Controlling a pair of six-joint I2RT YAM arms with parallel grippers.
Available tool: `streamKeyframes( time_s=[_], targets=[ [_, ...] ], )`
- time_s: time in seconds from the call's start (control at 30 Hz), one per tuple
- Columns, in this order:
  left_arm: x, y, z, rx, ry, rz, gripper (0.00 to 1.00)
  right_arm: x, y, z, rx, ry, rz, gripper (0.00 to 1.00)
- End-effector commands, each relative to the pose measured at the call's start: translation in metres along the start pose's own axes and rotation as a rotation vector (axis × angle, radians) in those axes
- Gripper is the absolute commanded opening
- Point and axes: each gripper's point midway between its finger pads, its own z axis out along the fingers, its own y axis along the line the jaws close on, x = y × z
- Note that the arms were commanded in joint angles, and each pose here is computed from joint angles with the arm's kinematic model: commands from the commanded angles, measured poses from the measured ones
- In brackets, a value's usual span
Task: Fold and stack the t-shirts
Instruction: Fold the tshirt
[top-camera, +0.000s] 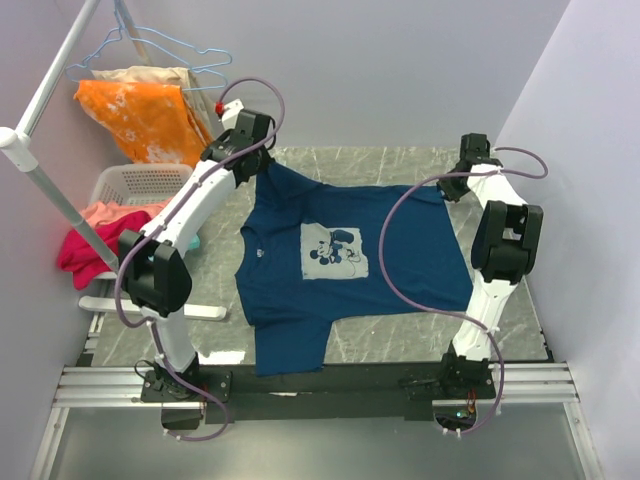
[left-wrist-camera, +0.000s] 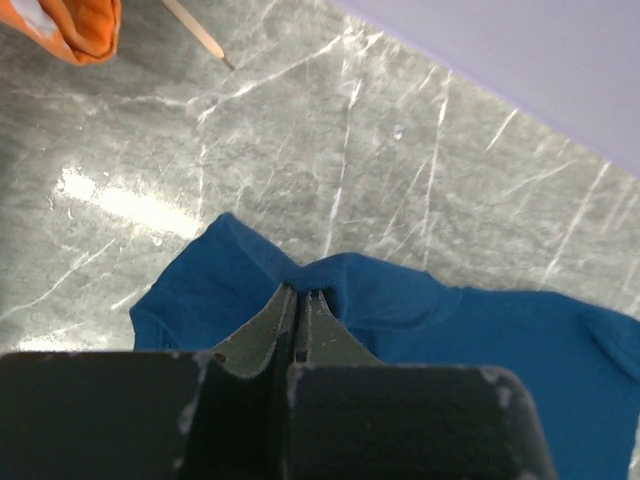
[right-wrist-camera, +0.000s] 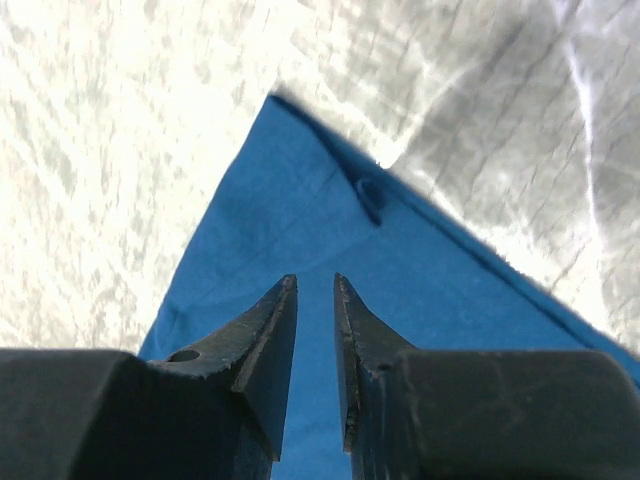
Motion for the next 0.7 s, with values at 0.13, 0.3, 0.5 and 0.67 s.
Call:
streamKeyframes(
  time_s=[0.13,0.3,0.5,0.67],
  targets=[
    [0.010,-0.016,0.018,0.060,0.056,0.030,0.01,-0.017,-0.002,0.018,0.041,-0.020,0.006,0.29],
    [0.024,-0.013,0.023,0.056,0.090,0.036,0.01,-0.015,-0.006,0.029,0.049,-0.006,0.007,0.28],
    [0.031,-0.010,0.027,0.049,0.107,0.044,0.01,-0.015,-0.008,0.040,0.048,-0.002,0.005,0.28],
    [0.030,-0.009,0.028,0.042,0.104,0.053,0.01,-0.014,-0.011,0.050,0.060,0.017,0.007,0.31]
  ],
)
